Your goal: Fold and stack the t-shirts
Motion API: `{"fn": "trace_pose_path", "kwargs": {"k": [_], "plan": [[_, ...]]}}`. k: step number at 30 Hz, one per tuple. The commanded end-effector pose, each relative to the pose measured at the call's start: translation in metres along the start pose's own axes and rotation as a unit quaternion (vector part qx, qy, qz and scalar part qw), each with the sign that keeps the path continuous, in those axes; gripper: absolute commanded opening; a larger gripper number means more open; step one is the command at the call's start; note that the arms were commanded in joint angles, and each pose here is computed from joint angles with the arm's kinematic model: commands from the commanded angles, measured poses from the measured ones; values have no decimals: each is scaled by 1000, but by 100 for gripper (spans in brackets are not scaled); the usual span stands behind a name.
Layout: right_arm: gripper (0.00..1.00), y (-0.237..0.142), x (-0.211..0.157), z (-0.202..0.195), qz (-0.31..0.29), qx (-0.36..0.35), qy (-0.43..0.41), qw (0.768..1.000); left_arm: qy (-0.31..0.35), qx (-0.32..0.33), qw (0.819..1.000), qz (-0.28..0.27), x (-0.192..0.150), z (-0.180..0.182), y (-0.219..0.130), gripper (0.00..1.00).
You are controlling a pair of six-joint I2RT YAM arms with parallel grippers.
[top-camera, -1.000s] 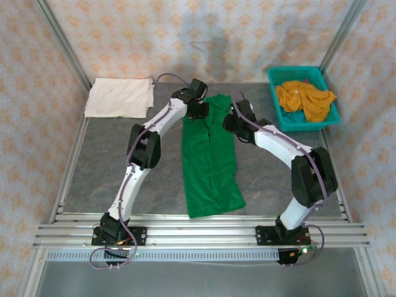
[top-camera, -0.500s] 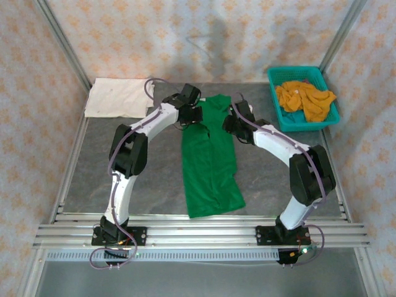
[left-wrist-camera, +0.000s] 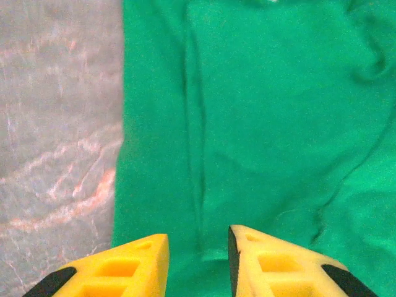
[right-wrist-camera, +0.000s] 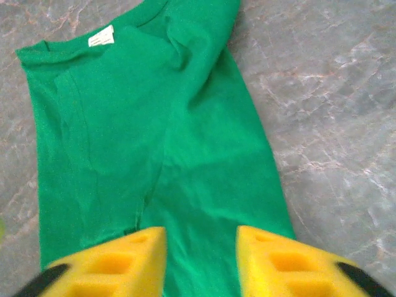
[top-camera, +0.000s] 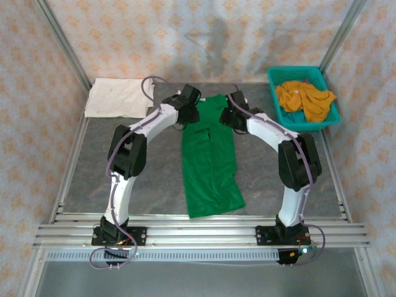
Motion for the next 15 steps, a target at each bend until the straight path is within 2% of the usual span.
{"fn": "trace_pose_path", "kwargs": {"k": [1,9,12,15], "plan": [[20,25,15,-1,23,4,15,1000,40,-7,999,-32,30,-13,2,30],[14,91,29,15,71,29,20,997,-7,-38,999,-7,41,-4,85,27],[14,108,33,13,73,5,36,997,-30,-38,999,6,38,8,108,27],[14,121,37,0,50,-43,66,996,-57,-42,997,6,37,23,127,27]]}}
Point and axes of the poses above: each hand's point on the last joint's axis, 136 mm out from that joint toward the fingers, its own y axis out along the fingers, its own z axis along the line the jaws close on, x = y × z, the point moved 9 cm from there along -y, back along the fingers, and after that the axes turned 10 degrees about y, right-handed, at the moved point
